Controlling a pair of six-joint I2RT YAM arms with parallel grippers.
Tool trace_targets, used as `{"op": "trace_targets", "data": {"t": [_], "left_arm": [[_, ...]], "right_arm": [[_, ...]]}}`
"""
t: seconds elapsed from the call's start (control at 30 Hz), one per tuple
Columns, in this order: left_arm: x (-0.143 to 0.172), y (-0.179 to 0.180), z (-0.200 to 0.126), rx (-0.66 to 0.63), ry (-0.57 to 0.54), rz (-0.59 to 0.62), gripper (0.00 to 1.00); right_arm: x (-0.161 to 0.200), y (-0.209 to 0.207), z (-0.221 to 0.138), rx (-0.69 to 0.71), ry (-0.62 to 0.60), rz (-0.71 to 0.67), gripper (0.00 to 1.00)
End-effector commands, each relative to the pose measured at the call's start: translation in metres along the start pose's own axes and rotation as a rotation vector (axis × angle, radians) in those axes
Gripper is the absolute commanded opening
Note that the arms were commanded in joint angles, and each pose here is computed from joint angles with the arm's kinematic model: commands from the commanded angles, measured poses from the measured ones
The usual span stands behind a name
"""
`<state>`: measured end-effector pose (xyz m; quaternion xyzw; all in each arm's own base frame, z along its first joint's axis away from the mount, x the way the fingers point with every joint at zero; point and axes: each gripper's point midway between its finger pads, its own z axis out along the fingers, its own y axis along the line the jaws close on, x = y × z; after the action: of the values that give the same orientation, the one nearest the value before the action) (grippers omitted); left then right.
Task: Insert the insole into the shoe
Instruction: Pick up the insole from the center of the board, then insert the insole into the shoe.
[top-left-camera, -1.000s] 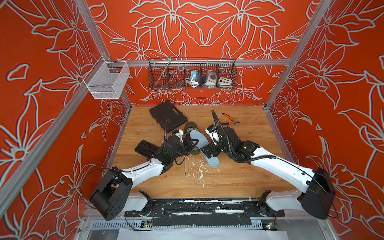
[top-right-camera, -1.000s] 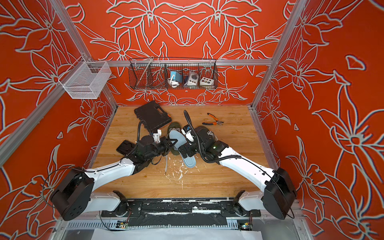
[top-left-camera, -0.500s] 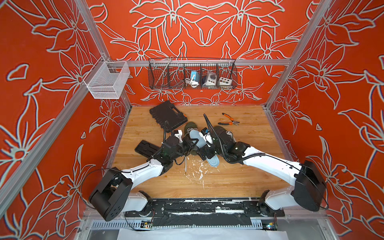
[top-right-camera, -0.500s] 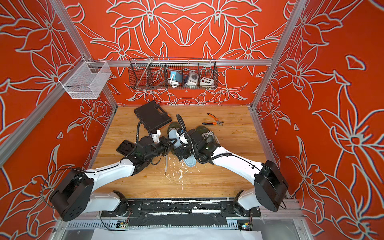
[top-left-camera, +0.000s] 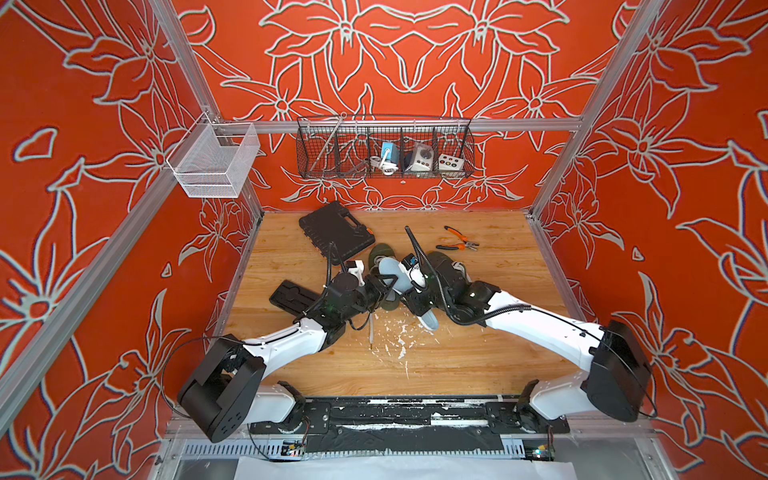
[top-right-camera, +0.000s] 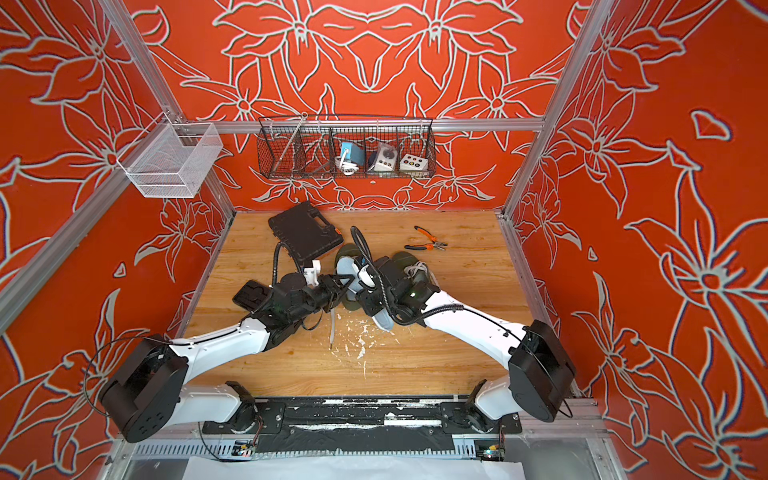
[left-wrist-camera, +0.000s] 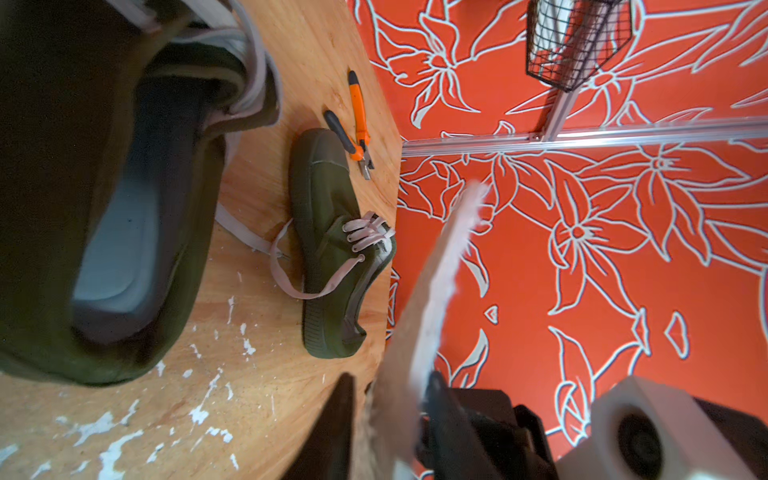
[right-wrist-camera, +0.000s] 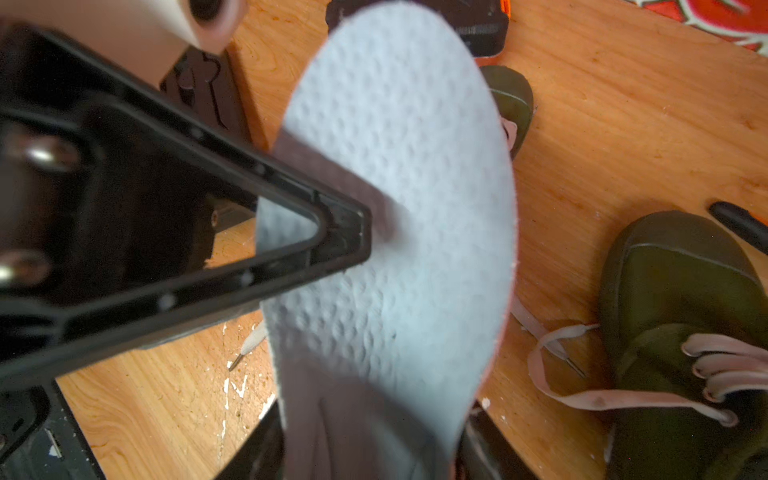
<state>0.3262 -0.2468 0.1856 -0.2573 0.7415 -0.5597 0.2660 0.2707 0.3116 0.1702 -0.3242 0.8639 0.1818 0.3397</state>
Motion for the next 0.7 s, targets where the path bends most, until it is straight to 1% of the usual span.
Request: {"op": "trace_targets", "data": {"t": [0.0,0.07,0.13,0.2,0.3,0.4,0.5,0.57,0.67], "left_arm": [[-0.002,-0.005,-0.002,0.012,-0.007,0.026,0.49],[-0.004,-0.007,-0.002,0.0,-0.013,0.05,0.57],[-0.006,-0.009,-0.003,-0.014,-0.024,0.078,0.6],[-0.01,-0.01,-0.005,-0.036,-0.041,0.112,0.62],[-0.015,-0.011,-0.006,-0.065,-0.061,0.17,0.63],[-0.017,-0.01,-0.002,-0.11,-0.053,0.261,0.63],[-0.017,-0.017,0.011,-0.154,-0.016,0.417,0.61],[-0.01,-0.017,0.025,-0.208,0.038,0.573,0.59],[0.004,-0.023,0.049,-0.253,0.112,0.799,0.57]], "right_arm": [[0.009,-0.01,-0.002,0.066,0.105,0.004,0.47],[0.017,-0.015,-0.005,0.091,0.163,0.003,0.42],[0.026,-0.022,-0.009,0.12,0.21,0.012,0.39],[0.037,-0.032,-0.016,0.14,0.256,0.033,0.38],[0.052,-0.048,-0.029,0.172,0.326,0.071,0.34],[0.068,-0.067,-0.044,0.211,0.39,0.108,0.32],[0.082,-0.091,-0.062,0.273,0.448,0.153,0.26],[0.092,-0.107,-0.076,0.307,0.474,0.195,0.22],[0.102,-0.128,-0.095,0.366,0.488,0.253,0.22]]}}
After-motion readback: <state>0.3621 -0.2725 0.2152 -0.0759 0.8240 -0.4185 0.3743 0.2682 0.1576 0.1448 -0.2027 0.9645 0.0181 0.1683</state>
